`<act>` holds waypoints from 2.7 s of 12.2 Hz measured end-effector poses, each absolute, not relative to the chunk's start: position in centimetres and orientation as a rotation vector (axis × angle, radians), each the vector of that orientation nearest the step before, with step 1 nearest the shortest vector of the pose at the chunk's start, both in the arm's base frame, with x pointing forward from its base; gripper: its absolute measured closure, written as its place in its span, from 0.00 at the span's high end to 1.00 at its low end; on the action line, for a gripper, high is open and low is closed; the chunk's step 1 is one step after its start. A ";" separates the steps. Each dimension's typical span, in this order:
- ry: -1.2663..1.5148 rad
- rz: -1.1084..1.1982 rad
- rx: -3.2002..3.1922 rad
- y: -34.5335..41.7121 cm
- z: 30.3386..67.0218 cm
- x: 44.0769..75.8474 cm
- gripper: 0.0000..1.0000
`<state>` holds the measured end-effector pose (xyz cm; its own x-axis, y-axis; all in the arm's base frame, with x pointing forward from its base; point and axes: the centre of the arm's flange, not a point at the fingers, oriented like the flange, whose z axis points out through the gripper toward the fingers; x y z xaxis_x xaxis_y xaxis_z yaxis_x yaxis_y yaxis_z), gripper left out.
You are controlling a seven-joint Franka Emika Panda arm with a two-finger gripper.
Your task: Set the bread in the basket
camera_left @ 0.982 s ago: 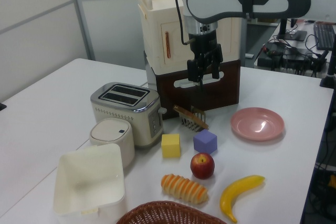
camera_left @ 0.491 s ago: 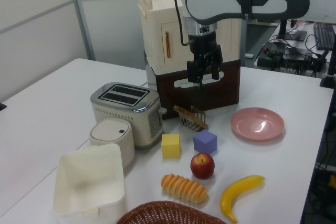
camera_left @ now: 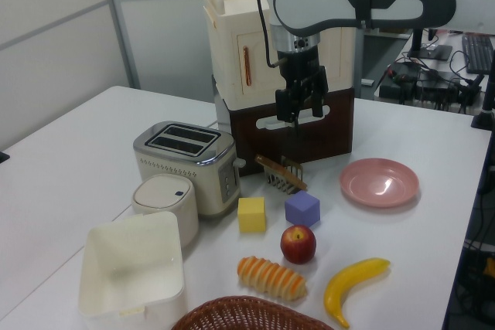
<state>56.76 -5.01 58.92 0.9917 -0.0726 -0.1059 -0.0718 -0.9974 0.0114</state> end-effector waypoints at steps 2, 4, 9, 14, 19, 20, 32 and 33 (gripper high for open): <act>-0.116 -0.167 3.128 -5.1 58.9 56.8 1.00; -0.119 -0.167 3.128 -5.2 58.9 56.7 1.00; -0.146 -0.184 3.127 -6.2 58.4 56.7 1.00; -0.119 -0.275 3.124 -5.4 55.8 56.7 1.00; -0.090 -0.298 3.081 0.6 48.8 56.8 1.00; -0.137 -0.302 3.070 1.3 47.7 56.5 1.00; -0.750 -0.165 2.975 2.9 49.2 53.5 1.00; -0.763 -0.141 2.982 3.2 49.2 53.7 1.00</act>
<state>53.68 3.18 49.21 0.8733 -0.4815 -0.0735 -0.4760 -0.8757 0.0810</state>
